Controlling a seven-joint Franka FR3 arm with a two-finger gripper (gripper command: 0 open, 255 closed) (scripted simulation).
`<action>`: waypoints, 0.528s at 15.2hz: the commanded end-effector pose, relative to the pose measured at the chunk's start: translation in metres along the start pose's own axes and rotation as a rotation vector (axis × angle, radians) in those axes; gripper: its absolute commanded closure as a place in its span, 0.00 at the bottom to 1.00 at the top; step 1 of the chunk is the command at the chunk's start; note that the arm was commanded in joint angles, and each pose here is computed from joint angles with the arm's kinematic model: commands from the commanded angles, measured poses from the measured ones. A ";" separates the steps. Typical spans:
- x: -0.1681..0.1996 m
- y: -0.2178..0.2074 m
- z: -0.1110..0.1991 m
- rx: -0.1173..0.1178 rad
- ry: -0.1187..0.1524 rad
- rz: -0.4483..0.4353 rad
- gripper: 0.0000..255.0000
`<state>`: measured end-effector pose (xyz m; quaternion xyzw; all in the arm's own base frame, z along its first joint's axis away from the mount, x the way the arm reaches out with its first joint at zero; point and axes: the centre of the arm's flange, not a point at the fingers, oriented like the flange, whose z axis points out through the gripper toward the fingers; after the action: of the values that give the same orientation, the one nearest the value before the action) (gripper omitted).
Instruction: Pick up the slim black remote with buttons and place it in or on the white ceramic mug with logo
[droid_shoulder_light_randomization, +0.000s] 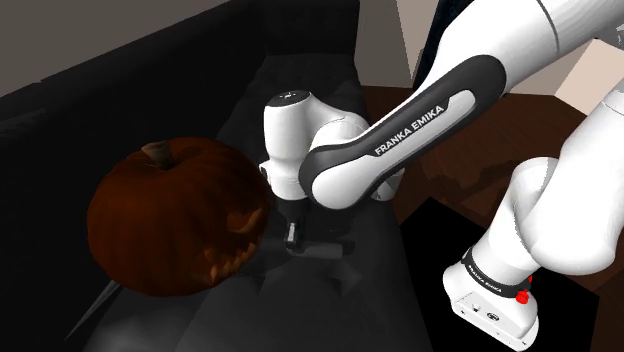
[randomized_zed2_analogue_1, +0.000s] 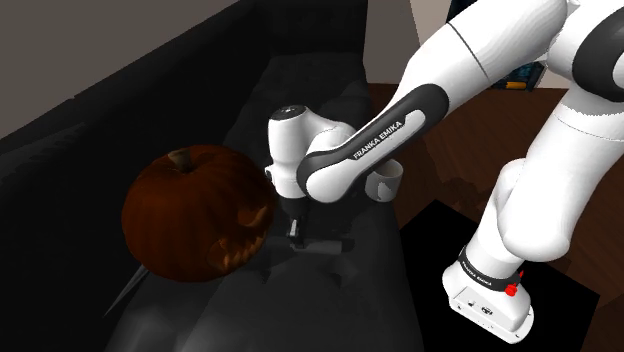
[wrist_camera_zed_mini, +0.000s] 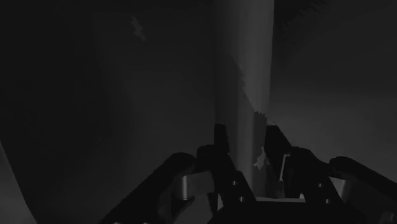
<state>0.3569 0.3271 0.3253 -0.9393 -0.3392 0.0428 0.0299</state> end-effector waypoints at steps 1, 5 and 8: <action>-0.004 -0.003 0.007 0.003 -0.039 -0.006 1.00; -0.003 -0.003 0.010 0.003 -0.040 -0.006 1.00; -0.004 0.001 0.016 0.003 -0.040 -0.005 1.00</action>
<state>0.3599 0.3271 0.3231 -0.9395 -0.3385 0.0447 0.0291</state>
